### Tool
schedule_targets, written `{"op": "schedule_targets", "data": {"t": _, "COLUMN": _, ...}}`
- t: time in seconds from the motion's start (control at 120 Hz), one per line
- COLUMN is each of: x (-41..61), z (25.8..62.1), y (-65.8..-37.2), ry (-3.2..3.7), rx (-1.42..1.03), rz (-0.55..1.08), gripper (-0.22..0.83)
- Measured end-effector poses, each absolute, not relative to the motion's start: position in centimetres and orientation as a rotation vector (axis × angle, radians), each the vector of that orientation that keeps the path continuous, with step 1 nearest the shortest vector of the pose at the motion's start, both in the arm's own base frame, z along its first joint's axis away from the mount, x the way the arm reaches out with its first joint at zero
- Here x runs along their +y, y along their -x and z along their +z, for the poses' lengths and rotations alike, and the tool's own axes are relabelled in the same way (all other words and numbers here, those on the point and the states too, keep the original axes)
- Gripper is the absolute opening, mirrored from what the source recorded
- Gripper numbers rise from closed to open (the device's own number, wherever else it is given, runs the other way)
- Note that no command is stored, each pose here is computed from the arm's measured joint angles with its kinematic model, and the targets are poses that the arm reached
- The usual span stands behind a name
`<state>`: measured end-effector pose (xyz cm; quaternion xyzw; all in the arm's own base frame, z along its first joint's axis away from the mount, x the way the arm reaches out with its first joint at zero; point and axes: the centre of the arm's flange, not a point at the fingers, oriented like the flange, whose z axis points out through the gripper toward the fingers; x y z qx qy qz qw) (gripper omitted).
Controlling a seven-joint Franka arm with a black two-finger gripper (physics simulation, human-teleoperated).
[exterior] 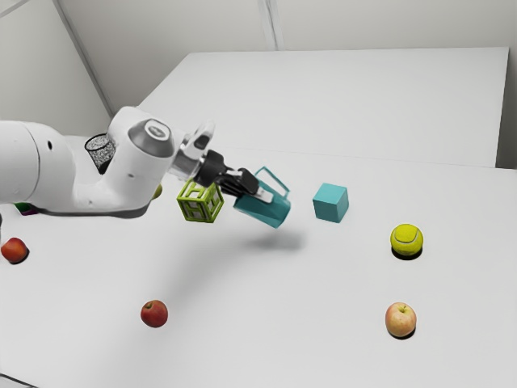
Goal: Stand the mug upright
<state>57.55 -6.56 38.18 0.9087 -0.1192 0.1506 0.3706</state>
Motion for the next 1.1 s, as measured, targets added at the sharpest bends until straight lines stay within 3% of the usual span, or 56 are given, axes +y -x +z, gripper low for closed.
{"op": "schedule_targets", "data": {"t": 0.283, "x": -6.3, "z": 41.0, "y": -56.3, "ry": -2.609, "rx": -0.532, "rz": 0.221, "gripper": -0.16}}
{"op": "schedule_targets", "data": {"t": 0.7, "x": -5.1, "z": 42.2, "y": -54.6, "ry": -2.933, "rx": -0.551, "rz": 0.023, "gripper": -0.17}}
{"op": "schedule_targets", "data": {"t": 1.1, "x": -4.4, "z": 38.6, "y": -51.2, "ry": -3.100, "rx": -0.414, "rz": -0.001, "gripper": -0.16}}
